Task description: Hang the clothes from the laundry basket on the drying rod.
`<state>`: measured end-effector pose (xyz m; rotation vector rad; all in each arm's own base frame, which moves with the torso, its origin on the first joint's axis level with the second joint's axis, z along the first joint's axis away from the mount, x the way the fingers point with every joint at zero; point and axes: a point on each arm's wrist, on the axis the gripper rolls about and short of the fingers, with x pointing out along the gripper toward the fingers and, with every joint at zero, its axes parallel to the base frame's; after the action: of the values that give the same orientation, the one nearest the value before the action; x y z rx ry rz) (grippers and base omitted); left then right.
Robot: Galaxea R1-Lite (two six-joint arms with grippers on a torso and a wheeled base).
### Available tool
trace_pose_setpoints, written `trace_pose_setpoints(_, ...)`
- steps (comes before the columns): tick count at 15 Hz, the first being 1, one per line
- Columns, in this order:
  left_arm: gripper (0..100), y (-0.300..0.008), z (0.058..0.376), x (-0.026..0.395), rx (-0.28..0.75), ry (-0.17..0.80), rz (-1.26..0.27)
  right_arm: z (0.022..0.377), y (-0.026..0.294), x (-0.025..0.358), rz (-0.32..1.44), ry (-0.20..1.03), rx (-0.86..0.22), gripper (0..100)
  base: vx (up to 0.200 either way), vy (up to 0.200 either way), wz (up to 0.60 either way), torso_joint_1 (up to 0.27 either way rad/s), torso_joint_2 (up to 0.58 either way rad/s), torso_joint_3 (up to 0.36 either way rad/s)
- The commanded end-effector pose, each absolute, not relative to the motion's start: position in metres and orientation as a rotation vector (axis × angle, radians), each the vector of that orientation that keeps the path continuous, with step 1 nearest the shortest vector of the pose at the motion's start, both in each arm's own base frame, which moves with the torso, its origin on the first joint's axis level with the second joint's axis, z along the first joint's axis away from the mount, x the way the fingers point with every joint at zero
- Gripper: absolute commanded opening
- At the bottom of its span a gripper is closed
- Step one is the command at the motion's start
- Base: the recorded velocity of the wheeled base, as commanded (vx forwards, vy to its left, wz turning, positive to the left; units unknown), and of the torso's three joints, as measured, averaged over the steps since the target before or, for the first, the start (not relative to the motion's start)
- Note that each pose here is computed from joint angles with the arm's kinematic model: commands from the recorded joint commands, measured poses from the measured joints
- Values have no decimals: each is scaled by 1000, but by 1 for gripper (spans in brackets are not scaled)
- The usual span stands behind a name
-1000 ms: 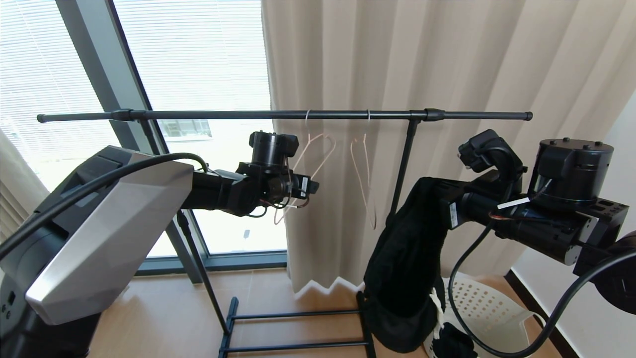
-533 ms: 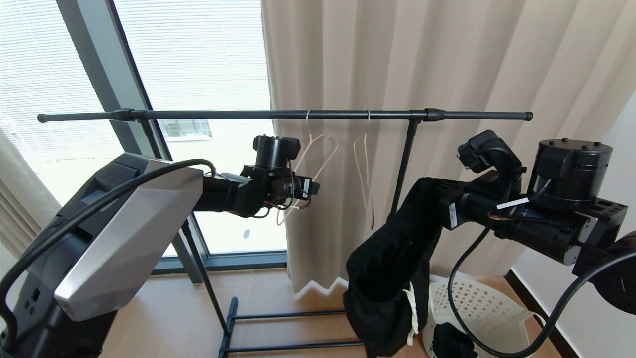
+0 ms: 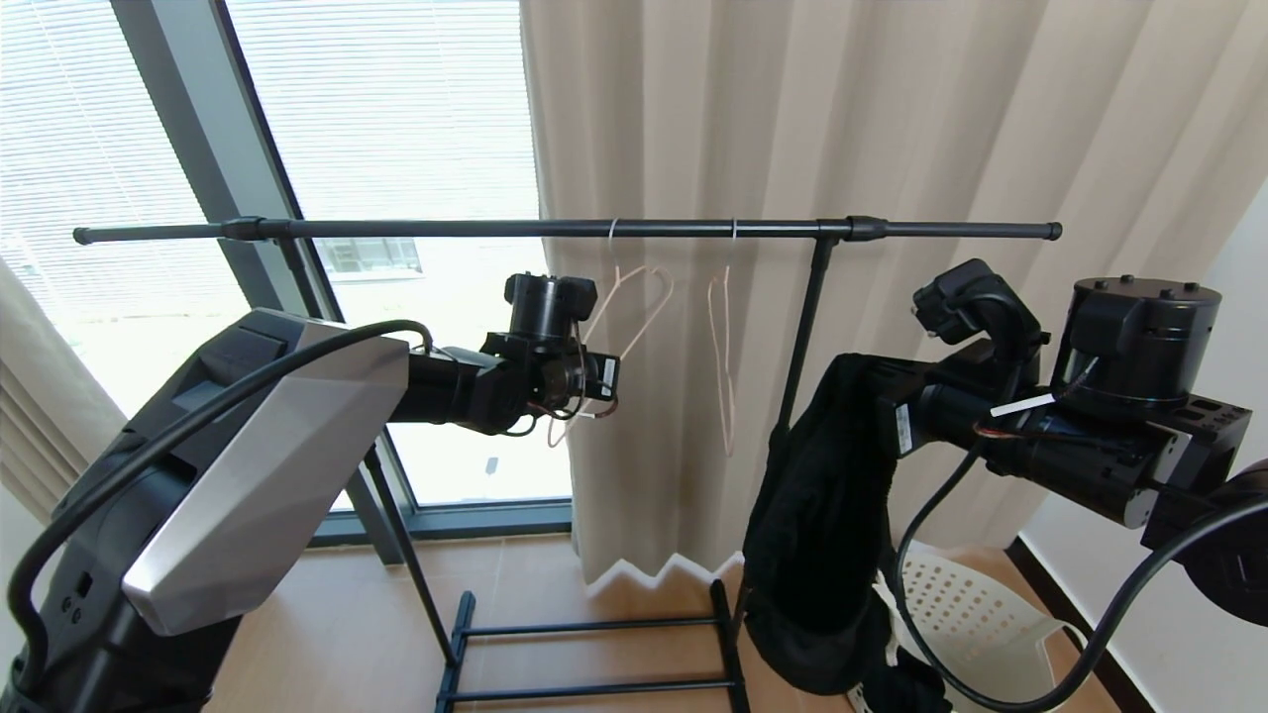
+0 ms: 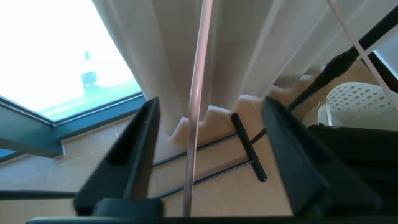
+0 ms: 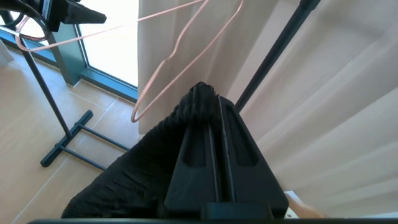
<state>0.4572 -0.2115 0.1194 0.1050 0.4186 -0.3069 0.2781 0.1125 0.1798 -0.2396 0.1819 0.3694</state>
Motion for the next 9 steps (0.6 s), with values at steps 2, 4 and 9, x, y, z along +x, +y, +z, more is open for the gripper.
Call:
trace_pose_setpoints(2,0,-211,121,457,103,415,-306,180,111,278,366,181,-240,0,0,0,0,0,0,0)
trace_pose_setpoints(4,0,-211,123,456,100,410,-304,180,111,279,364,183,-240,0,0,0,0,0,0,0)
trace_pose_setpoints(9,0,-207,143,443,90,394,-307,180,111,279,364,183,-240,0,0,0,0,0,0,0)
